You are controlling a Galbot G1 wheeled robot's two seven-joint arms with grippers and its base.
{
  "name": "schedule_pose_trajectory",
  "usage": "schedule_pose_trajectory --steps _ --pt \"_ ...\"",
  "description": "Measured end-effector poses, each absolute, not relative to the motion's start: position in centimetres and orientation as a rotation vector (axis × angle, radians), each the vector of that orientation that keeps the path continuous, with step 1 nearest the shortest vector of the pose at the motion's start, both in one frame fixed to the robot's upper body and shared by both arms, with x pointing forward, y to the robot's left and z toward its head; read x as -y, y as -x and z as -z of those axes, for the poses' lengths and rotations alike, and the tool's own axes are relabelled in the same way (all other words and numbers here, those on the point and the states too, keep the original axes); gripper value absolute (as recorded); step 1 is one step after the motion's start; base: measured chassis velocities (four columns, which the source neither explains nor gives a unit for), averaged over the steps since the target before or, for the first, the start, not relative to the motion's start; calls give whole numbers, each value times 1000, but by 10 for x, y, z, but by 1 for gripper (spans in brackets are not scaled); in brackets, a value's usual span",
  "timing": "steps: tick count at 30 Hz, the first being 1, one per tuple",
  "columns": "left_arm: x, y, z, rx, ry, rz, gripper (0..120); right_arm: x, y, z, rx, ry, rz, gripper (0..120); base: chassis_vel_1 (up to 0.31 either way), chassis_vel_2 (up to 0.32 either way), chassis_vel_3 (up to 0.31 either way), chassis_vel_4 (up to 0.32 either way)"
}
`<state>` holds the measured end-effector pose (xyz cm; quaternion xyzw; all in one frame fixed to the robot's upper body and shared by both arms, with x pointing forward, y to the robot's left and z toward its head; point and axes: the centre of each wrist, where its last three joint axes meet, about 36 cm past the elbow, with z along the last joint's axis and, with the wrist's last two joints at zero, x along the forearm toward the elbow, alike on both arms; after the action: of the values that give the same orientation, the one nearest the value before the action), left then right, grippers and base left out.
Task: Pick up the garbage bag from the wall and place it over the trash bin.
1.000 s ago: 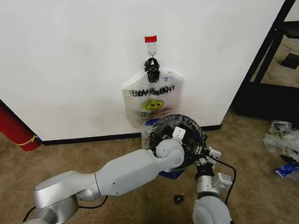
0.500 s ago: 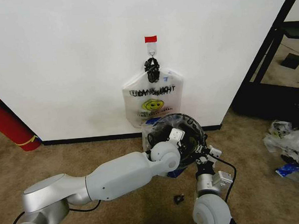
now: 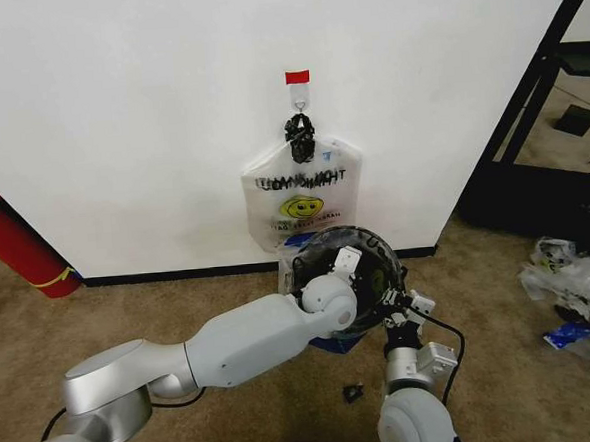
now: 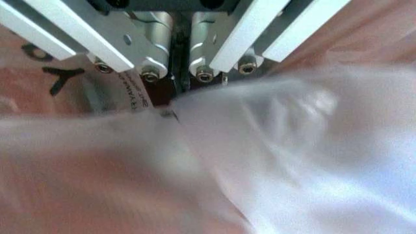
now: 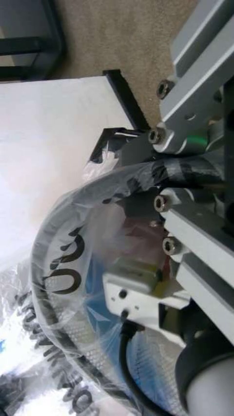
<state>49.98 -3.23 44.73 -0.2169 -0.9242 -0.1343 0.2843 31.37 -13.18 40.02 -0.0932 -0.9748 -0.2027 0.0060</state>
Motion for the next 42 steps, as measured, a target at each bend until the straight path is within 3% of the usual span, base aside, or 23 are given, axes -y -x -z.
schedule_pose_trajectory --steps 7,16,30,42 --pt "32 -497 -441 2437 584 407 0 133 -313 -401 3053 292 632 1 0 0 0 0" --pt "17 -486 -467 2394 646 435 0 137 -317 -401 3064 305 625 1 0 0 0 0" --pt "32 -490 -445 2338 638 431 0 134 -312 -398 3069 295 609 1 0 0 0 0" --pt "11 -472 -483 2388 718 414 0 141 -327 -399 3063 342 641 1 0 0 0 0"
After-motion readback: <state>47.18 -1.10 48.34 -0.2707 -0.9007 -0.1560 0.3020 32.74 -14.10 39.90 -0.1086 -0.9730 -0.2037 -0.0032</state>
